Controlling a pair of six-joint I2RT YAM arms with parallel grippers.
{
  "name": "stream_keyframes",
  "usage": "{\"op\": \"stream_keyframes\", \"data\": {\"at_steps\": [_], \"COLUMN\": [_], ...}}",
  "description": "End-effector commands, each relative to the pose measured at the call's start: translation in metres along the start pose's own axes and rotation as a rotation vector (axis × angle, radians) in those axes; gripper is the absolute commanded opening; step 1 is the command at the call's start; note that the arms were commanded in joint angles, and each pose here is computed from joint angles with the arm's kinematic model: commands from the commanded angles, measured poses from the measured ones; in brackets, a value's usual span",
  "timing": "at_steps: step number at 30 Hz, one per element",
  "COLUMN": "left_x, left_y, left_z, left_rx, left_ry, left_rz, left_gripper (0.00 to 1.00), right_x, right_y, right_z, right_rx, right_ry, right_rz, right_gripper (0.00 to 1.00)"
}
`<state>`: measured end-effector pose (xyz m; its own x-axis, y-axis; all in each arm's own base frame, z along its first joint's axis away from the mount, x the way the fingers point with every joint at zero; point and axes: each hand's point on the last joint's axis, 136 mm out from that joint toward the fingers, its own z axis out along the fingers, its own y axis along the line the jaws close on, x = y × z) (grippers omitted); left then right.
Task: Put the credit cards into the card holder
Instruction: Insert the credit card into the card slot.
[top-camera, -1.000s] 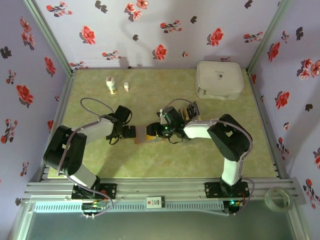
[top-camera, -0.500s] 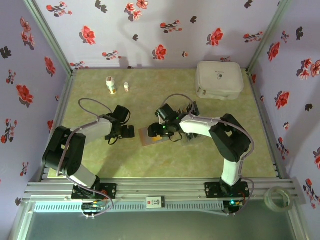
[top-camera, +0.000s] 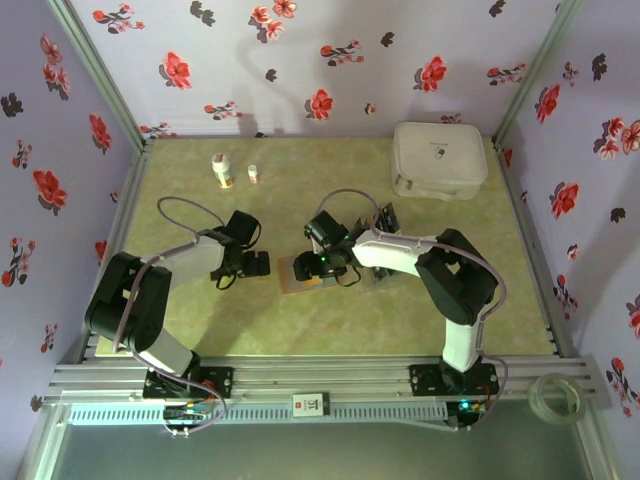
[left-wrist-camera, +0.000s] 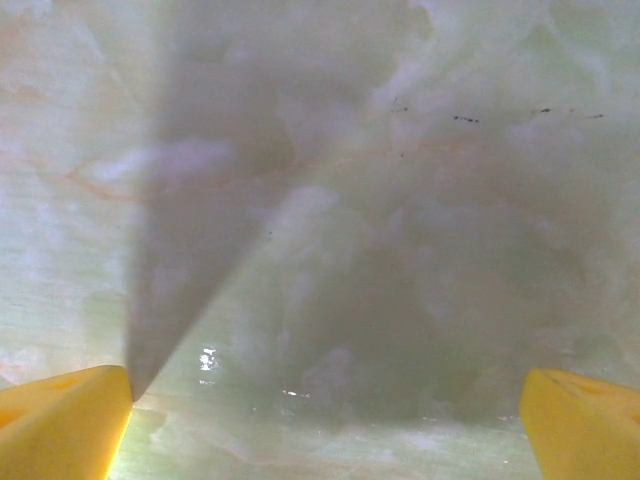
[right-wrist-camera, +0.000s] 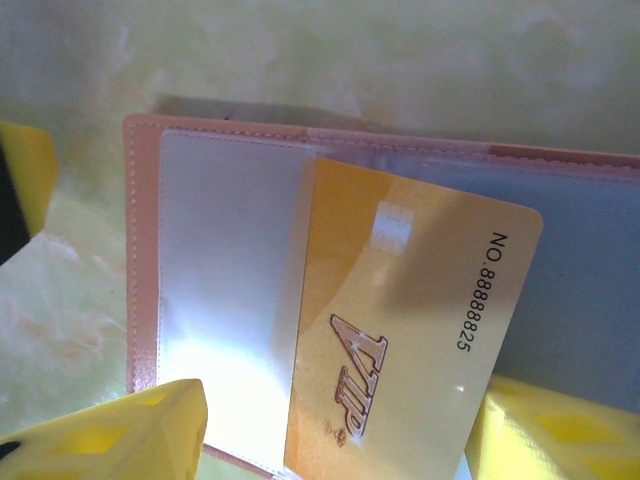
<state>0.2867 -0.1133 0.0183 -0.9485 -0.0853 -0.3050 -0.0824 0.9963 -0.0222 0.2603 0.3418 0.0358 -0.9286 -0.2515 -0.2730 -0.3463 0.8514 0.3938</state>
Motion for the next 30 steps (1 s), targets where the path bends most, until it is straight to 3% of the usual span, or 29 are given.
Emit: {"op": "stream_keyframes", "data": {"at_steps": [1, 20, 26, 30], "left_x": [0.005, 0.004, 0.006, 0.008], "left_y": [0.003, -0.004, -0.021, -0.036], "left_z": [-0.003, -0.009, -0.020, -0.024], "left_rx": [0.005, 0.042, 0.097, 0.120], "left_ry": [0.023, 0.023, 0.005, -0.006], "left_rz": [-0.026, -0.034, -0.027, -0.017], "left_gripper": [1.00, 1.00, 1.00, 1.00], "right_x": [-0.005, -0.036, -0.049, -0.055], "right_y": [-0.005, -0.023, -0.027, -0.027], "right_z": [-0.009, -0.034, -0.037, -0.032], "right_rx": [0.049, 0.121, 0.048, -0.011], "right_ry": [-0.012, -0.113, -0.149, -0.149], "right_rz": [-0.023, 0.016, 0.088, 0.134], "right_gripper": [0.67, 0.72, 0.63, 0.49]}}
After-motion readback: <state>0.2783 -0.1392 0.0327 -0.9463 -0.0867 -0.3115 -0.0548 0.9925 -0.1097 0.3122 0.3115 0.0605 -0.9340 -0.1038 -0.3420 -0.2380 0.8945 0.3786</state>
